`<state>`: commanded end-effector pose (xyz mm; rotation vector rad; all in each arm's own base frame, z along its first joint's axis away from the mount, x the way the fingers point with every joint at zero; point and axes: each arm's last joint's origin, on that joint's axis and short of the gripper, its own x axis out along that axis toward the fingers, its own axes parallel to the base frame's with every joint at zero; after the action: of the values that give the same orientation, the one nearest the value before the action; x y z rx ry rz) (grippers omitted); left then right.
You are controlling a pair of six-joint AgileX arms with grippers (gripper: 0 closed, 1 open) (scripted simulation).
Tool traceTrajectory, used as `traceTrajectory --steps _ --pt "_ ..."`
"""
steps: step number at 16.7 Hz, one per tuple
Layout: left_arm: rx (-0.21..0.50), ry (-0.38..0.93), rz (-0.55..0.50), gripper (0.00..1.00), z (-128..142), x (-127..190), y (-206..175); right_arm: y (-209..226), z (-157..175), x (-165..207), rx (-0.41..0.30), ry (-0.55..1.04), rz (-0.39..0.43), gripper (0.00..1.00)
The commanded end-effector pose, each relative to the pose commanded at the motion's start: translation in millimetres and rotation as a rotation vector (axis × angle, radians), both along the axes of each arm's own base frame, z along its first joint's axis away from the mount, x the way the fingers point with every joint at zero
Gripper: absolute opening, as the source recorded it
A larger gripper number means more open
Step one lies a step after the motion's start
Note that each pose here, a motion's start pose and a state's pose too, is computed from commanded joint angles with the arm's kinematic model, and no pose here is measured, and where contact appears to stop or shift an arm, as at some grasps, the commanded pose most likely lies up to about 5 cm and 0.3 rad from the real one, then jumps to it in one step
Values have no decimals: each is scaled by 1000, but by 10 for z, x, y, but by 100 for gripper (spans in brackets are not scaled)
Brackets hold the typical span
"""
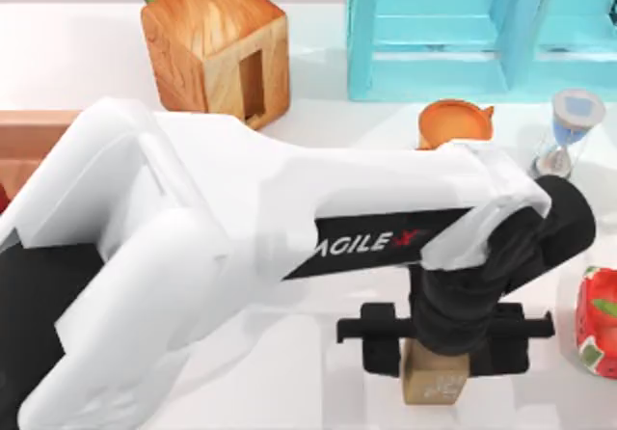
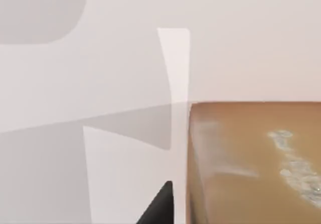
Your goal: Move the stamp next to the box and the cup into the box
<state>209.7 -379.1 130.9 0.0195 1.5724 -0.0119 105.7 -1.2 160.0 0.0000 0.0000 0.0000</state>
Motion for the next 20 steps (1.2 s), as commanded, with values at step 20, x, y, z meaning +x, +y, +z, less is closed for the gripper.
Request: traceTrajectory --steps 20 --pt "19 13 -1 0 301 71 326 0 0 0 0 0 0 100"
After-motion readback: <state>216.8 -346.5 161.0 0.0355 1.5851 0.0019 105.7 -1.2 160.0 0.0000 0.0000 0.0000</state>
